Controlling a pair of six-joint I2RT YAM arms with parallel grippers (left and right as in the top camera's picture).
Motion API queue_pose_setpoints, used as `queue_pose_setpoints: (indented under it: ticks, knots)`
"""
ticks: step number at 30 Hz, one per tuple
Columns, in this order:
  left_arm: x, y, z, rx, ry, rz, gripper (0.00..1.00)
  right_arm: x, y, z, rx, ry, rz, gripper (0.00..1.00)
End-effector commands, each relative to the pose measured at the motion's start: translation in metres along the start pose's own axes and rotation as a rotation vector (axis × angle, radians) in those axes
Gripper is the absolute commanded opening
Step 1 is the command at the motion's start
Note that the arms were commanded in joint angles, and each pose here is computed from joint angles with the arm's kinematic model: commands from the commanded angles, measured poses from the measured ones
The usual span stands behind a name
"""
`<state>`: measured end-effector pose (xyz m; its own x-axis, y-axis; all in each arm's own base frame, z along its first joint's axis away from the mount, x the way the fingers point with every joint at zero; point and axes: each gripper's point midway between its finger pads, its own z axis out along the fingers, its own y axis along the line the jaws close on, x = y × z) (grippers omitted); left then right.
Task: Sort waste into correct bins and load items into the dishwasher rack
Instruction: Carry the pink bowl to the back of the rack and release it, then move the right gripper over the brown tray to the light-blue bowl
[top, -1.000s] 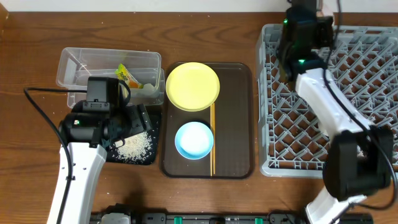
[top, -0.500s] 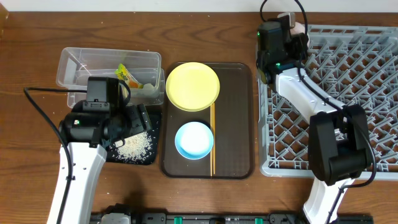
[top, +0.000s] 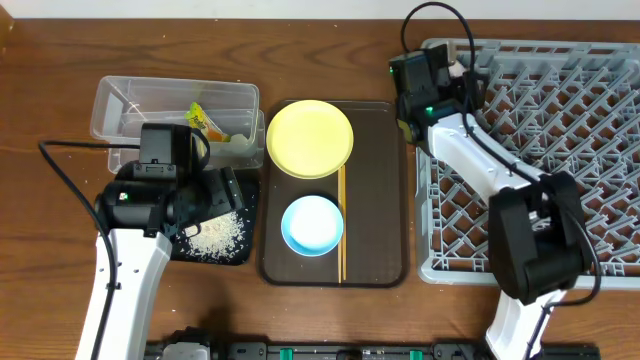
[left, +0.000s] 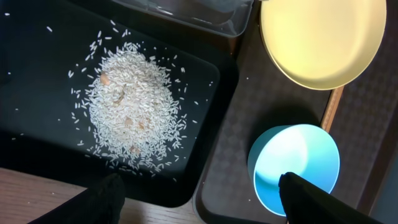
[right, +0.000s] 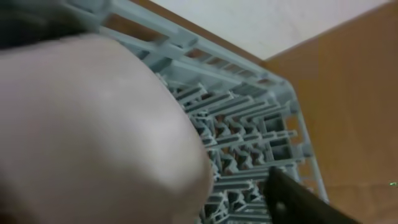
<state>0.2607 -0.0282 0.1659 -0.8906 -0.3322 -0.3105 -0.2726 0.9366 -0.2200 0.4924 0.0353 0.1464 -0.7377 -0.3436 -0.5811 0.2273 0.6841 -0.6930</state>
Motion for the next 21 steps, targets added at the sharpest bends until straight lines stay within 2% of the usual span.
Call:
queue_pose_setpoints:
  ticks: [1,4,9,11,16,21]
  knots:
    - [-0.001,0.004,0.001,-0.015,0.0,0.0,0.82,-0.033,-0.034,-0.035,-0.115,-0.092,0.142,0.72]
    - [-0.001,0.004,0.001,-0.015,0.0,0.0,0.82,-0.044,-0.034,-0.066,-0.322,-0.138,0.148,0.74]
    - [-0.001,0.004,0.001,-0.015,0.0,0.0,0.83,-0.04,-0.001,-0.137,-0.777,-0.177,0.093,0.73]
    - [0.0,0.004,0.001,-0.015,0.0,0.0,0.83,-0.03,0.007,-0.15,-0.855,-0.141,0.076,0.72]
    - [0.0,0.004,0.001,-0.015,0.0,0.0,0.83,0.003,0.019,-0.15,-0.886,0.02,0.087,0.74]
    - [-0.001,0.004,0.001,-0.016,0.0,0.0,0.83,0.022,0.059,-0.19,-1.16,0.104,0.032,0.75]
